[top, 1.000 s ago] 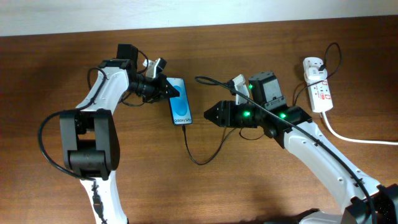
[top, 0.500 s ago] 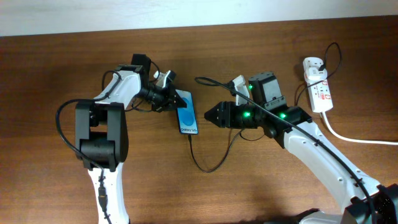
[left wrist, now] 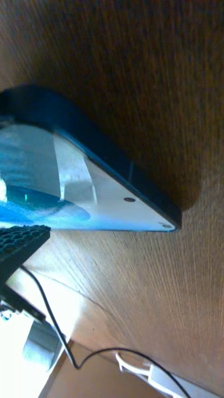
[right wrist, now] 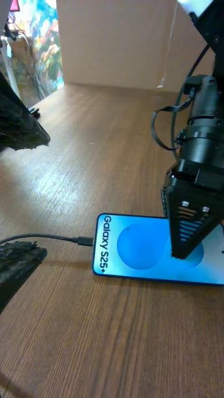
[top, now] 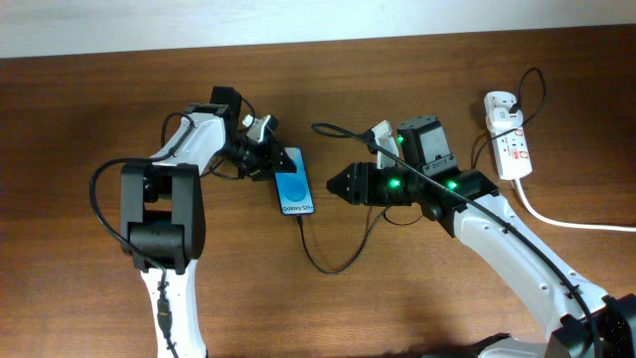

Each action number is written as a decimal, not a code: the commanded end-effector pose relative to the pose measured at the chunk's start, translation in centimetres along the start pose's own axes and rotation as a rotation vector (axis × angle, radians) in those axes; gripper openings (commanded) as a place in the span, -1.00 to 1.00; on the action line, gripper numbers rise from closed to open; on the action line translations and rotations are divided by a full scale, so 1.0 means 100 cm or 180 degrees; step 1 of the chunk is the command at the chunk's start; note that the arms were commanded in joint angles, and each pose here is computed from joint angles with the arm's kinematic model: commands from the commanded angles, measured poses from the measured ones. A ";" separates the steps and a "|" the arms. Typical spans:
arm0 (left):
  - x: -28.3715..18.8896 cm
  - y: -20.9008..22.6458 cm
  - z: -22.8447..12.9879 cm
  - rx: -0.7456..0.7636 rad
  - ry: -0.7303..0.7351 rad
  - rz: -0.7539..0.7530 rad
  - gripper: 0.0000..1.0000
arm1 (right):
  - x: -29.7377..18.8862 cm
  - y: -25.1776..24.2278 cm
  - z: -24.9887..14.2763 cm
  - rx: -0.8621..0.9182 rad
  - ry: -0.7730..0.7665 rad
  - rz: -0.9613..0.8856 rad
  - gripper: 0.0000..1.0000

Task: Plug charger to phone and switch on socket
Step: 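Lower the connected phone flat onto the table with the left gripper and release, then move the right gripper to the power strip's orange switch, then press the orange switch beside the charger with the right gripper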

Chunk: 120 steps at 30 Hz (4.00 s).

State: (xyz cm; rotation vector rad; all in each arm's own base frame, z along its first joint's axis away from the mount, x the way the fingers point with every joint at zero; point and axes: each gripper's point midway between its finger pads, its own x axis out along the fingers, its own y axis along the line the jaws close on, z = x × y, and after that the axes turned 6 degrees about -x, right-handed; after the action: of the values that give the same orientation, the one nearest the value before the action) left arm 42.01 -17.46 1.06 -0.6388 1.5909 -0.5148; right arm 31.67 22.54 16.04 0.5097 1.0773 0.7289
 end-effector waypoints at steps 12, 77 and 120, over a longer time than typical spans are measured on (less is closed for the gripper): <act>-0.018 0.068 0.004 -0.0400 -0.0204 0.1323 -0.04 | -0.001 0.000 0.003 -0.0107 -0.0021 -0.0037 0.08; -0.217 -0.079 0.004 0.0337 -0.1811 0.1345 0.98 | -0.236 -0.390 0.090 0.1607 -0.1906 -0.1827 -0.92; -0.217 -0.079 0.004 0.0336 -0.1809 0.1346 0.98 | -0.153 -0.413 0.099 0.1524 -0.1687 -0.1735 -0.92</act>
State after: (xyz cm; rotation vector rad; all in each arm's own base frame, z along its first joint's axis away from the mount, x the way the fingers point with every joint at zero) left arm 44.46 -9.27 22.14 -0.3136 1.1097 -0.0958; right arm 47.79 -18.65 2.71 0.6929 0.7665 -0.2025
